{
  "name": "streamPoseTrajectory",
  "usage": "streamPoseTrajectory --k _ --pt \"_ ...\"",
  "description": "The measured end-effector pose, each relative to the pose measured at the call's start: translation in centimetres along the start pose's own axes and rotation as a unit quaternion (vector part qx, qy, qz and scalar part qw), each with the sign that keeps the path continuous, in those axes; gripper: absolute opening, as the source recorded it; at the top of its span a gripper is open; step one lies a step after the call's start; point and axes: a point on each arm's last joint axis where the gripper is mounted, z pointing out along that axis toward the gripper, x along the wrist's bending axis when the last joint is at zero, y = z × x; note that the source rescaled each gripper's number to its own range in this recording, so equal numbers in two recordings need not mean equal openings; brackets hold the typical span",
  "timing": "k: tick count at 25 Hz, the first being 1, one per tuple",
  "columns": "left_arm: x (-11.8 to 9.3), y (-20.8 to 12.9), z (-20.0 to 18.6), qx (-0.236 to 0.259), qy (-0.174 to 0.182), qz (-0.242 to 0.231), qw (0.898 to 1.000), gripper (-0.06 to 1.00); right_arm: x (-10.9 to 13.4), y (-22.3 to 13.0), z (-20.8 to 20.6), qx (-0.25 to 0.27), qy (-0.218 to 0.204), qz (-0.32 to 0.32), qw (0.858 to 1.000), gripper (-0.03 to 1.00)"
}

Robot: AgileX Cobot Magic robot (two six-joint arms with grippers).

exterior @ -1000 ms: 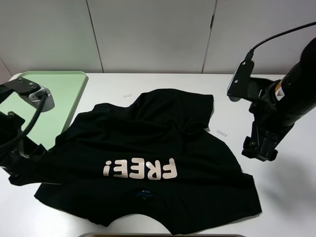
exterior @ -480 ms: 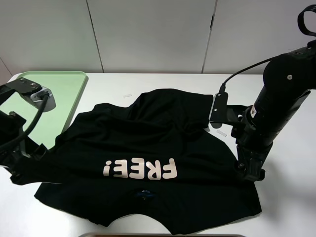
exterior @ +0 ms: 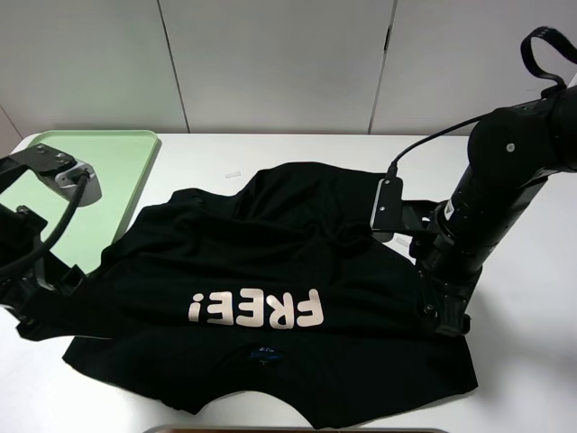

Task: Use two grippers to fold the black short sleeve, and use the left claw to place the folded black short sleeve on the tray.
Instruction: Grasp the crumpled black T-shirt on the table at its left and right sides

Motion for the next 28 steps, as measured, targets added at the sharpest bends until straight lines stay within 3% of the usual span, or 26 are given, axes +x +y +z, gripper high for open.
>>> streamPoseTrajectory --k 15,16,17,20,21,28 --pt "-0.1 -0.1 0.0 0.006 -0.004 0.0 1.0 0.96 -0.8 -0.7 4.1 0.075 0.012 -0.055 0.996 0.97" --pt "-0.1 -0.1 0.0 0.005 -0.004 0.0 1.0 0.96 -0.8 -0.7 4.1 0.076 0.011 -0.057 0.995 0.89" --pt "-0.1 -0.1 0.0 0.004 -0.003 0.0 1.0 0.96 -0.8 -0.7 4.1 0.077 0.011 -0.059 0.995 0.61" --pt "0.0 0.0 0.0 0.001 -0.001 0.0 1.0 0.96 -0.8 -0.8 4.1 0.078 0.01 -0.06 0.995 0.17" --pt "0.0 0.0 0.0 0.0 0.0 0.0 1.0 0.96 -0.8 -0.8 4.1 0.078 0.01 -0.061 0.995 0.07" --pt "0.1 0.1 0.0 -0.007 0.005 0.0 1.0 0.95 -1.1 -0.8 4.1 0.081 -0.002 -0.077 0.994 0.05"
